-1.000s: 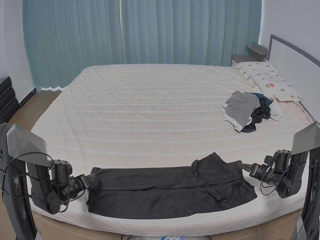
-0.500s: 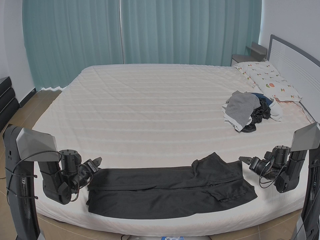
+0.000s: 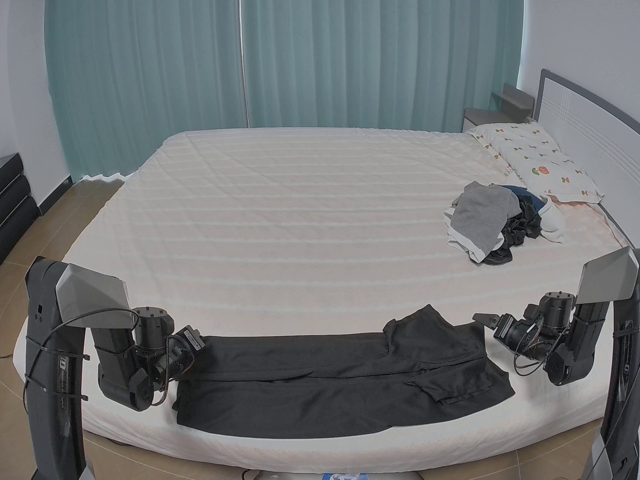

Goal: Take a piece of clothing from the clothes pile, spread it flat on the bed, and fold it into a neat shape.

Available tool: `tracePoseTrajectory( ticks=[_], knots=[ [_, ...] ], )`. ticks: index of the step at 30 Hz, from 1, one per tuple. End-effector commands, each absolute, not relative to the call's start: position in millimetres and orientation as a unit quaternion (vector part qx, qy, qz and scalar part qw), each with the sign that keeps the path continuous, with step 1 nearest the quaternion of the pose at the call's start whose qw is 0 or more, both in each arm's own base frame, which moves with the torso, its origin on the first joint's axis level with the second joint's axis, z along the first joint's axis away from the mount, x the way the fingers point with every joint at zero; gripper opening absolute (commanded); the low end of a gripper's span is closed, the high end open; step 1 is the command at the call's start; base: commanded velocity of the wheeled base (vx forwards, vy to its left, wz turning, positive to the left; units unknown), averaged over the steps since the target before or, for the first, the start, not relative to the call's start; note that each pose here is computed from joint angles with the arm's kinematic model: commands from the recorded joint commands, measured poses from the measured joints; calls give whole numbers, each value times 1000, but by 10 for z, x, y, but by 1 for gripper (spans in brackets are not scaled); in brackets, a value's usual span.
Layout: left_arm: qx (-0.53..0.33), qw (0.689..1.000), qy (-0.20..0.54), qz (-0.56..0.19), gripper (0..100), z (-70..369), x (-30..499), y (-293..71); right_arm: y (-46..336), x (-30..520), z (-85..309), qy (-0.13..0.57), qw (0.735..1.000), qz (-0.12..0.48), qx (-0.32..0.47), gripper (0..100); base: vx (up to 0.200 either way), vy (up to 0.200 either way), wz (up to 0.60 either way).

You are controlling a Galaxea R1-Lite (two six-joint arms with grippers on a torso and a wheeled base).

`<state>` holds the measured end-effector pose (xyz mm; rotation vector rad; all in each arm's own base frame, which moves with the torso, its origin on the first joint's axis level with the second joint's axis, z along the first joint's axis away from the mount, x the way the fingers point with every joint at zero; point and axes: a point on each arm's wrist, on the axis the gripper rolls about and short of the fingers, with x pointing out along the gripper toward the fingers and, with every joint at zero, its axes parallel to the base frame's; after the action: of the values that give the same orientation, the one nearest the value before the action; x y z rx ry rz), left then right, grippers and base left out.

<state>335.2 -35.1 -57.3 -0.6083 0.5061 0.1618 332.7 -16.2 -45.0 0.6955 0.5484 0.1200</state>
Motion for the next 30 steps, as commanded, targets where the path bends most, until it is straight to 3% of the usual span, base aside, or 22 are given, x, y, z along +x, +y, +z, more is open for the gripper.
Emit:
tracePoseTrajectory(
  ticks=[1, 9, 10, 30],
  knots=[
    [-294, 918, 253, 84, 0, -649, 3356, -350, -116, 3338, -502, 272, 899, 67, 336, 100, 0, 0, 0],
    [-328, 906, 247, 102, 0, -636, 3342, -305, -82, 3449, -535, 263, 900, 69, 342, 100, 0, 0, 0],
    [-328, 906, 246, 102, 0, -636, 3342, -310, -76, 3448, -540, 264, 899, 69, 341, 0, 0, 0, 0],
    [-341, 901, 245, 108, 0, -643, 3337, -308, -178, 3607, -510, 232, 901, 61, 363, 0, 0, 0, 0]
  ],
)
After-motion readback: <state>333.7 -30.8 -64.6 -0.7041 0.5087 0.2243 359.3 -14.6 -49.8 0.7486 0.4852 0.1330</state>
